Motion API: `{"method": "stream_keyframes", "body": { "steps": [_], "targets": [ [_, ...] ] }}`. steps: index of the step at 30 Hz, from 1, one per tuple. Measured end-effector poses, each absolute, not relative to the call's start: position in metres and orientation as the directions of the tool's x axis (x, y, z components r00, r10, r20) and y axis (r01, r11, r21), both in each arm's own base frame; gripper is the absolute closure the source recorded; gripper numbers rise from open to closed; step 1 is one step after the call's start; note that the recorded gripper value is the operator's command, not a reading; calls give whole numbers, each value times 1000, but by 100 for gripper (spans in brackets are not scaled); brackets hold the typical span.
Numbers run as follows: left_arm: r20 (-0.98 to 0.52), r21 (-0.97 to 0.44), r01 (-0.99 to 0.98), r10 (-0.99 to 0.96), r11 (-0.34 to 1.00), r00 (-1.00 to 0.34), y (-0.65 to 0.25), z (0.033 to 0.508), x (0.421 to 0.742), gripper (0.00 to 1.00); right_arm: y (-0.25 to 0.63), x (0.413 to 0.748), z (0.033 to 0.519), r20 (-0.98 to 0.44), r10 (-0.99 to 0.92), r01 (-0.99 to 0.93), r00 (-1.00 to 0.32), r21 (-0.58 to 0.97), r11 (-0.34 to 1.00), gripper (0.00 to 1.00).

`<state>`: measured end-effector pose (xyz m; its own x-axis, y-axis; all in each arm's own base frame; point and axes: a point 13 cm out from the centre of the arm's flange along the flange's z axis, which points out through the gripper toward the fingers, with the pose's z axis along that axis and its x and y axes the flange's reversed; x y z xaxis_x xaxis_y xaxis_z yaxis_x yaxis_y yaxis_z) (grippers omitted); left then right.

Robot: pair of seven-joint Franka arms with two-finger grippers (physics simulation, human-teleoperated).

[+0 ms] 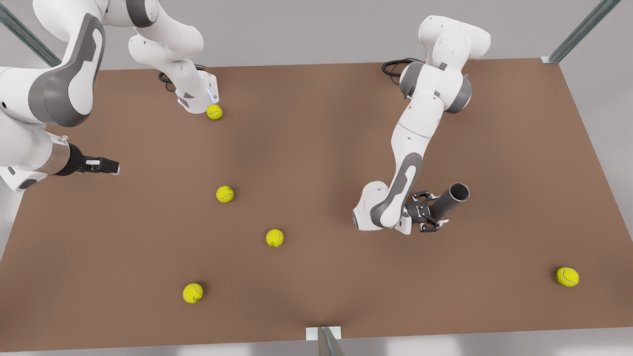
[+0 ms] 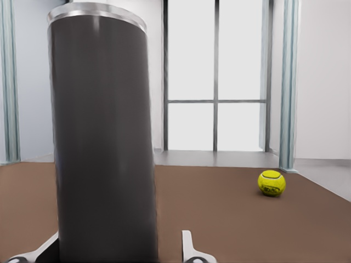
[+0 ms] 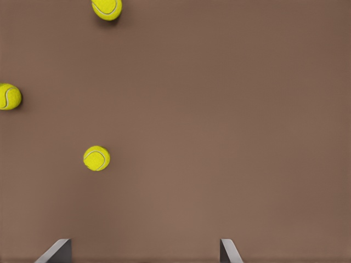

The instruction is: Put the tennis tube upright

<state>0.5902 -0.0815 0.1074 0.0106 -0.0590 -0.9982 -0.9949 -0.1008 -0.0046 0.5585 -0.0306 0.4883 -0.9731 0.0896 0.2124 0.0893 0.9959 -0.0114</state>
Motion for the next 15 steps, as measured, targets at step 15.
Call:
{"method": "stream_keyframes", "body": {
  "steps": [15],
  "targets": [
    [-996,-40,-994,-74,-101,47,-90,111,593,0,-31,559,487,213,76,76,-974,-8,997,0]
  ]
}}
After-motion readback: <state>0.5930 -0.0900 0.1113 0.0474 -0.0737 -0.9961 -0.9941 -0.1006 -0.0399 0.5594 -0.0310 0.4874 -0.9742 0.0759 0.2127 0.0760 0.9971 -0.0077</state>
